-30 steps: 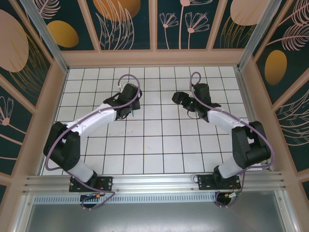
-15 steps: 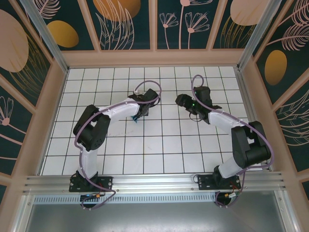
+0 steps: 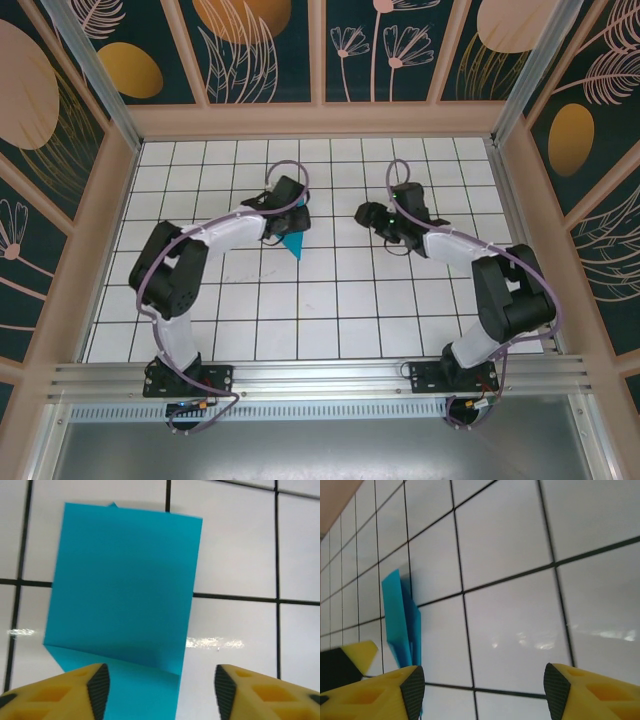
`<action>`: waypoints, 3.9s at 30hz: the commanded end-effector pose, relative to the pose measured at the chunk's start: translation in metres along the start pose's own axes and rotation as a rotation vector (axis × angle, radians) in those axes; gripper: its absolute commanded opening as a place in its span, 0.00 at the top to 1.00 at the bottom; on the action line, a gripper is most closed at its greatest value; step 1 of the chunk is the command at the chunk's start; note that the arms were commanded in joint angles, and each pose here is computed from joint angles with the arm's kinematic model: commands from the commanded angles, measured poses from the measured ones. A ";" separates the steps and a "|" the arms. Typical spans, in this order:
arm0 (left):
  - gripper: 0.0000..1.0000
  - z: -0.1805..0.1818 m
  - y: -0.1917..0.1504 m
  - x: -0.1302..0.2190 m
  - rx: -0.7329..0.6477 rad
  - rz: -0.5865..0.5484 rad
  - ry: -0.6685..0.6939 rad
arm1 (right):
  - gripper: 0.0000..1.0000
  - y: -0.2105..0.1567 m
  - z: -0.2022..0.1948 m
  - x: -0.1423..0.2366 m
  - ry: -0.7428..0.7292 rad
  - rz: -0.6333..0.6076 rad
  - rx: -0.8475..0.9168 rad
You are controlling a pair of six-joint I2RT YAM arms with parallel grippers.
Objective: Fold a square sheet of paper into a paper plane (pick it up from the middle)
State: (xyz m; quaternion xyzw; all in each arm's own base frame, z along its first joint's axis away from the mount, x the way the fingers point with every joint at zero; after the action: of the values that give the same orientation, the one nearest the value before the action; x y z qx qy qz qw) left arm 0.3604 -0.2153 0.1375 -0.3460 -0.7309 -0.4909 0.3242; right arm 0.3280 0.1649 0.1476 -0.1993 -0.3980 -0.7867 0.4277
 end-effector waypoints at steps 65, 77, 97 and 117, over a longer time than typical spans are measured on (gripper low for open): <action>0.02 0.075 -0.003 0.050 0.390 -0.083 -0.450 | 0.65 -0.072 0.086 -0.056 0.104 0.190 0.149; 0.02 0.075 -0.020 0.037 0.411 0.019 -0.501 | 0.66 -0.076 0.063 -0.073 0.060 0.226 0.103; 0.12 0.045 -0.056 0.020 0.407 0.218 -0.509 | 0.67 -0.080 0.023 -0.076 0.052 0.286 0.009; 0.19 0.024 -0.065 -0.001 0.427 0.297 -0.498 | 0.67 -0.081 0.007 -0.073 0.092 0.305 -0.056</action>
State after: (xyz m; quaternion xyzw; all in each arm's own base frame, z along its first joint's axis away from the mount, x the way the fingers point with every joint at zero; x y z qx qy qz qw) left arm 0.3015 -0.2051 0.0990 -0.4769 -0.8181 -0.1826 0.2642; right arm 0.3078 0.2434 0.0818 -0.2014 -0.3314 -0.7363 0.5544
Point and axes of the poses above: each hand's point on the last joint's axis, 136 mm out from that joint toward the fingers, its own x axis back along the fingers, its own z axis along the line the jaws close on, y = z × x, the point moved 8 cm from there along x, back along the fingers, and after that the axes turned 4 degrees about x, right-handed, at the moved point
